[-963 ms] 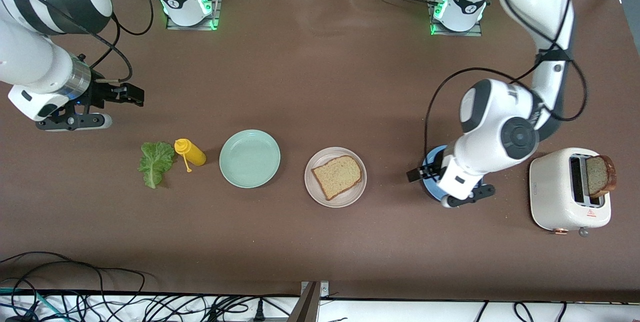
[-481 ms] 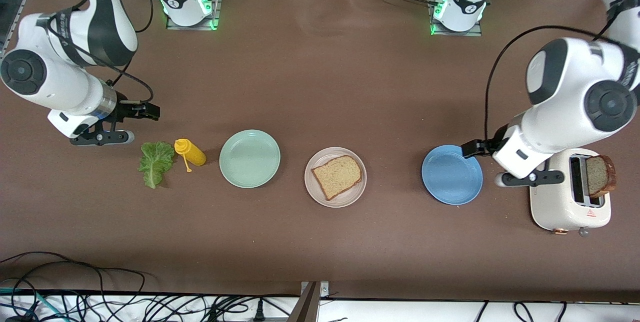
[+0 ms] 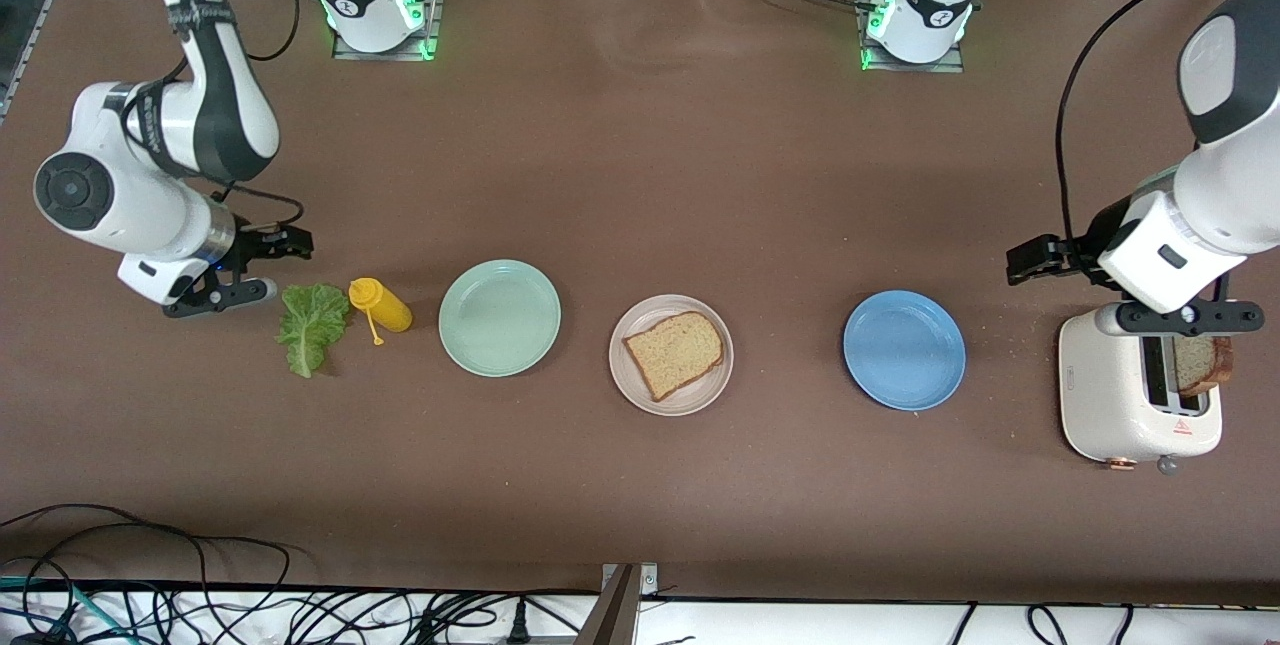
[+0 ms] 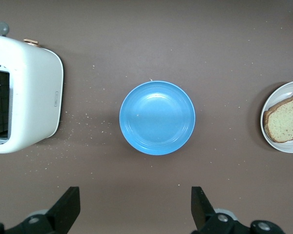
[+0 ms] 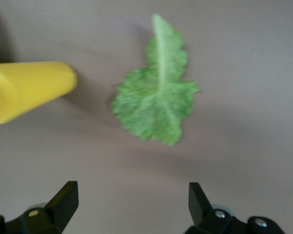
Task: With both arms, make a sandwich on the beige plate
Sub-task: 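Grasp the green lettuce leaf with the right gripper and lift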
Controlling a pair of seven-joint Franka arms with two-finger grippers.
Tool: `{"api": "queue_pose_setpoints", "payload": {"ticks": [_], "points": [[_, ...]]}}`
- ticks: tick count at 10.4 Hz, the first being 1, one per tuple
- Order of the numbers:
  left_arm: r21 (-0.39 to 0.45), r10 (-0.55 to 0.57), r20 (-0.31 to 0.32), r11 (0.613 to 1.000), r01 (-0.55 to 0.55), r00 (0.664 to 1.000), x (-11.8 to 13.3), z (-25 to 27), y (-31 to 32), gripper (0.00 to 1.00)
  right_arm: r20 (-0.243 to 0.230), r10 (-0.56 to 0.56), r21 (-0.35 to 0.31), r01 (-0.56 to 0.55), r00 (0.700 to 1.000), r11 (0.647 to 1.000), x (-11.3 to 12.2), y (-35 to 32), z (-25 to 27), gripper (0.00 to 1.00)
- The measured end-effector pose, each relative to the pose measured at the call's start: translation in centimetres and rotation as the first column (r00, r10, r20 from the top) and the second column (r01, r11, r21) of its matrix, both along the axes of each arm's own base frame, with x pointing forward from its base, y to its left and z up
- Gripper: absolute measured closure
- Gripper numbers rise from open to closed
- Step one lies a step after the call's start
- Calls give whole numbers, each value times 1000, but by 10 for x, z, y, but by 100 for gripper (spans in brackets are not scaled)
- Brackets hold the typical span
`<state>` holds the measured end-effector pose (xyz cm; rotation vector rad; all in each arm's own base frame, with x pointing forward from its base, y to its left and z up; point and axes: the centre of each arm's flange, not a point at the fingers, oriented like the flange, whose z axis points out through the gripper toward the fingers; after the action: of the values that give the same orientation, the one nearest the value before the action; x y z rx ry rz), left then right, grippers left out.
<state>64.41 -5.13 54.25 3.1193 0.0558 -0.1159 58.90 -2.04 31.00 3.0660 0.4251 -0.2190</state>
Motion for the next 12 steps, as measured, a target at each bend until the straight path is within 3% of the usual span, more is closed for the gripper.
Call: {"api": "queue_pose_setpoints", "payload": {"ticks": [5, 9, 10, 12], "points": [[1, -3, -27, 1000, 3, 1000, -1, -6, 3, 0, 77, -175, 164, 161, 982, 973, 17, -8, -67, 0], [1, -5, -32, 1000, 5, 999, -1, -7, 3, 0, 224, -184, 118, 161, 957, 980, 29, -17, -131, 4], [1, -5, -33, 1000, 5, 999, -1, -8, 3, 0, 240, -176, 111, 154, 955, 982, 30, -16, -141, 8], [1, -7, -35, 1000, 7, 999, -1, -9, 2, 0, 255, -142, 110, 118, 956, 987, 34, -9, -136, 37]]}}
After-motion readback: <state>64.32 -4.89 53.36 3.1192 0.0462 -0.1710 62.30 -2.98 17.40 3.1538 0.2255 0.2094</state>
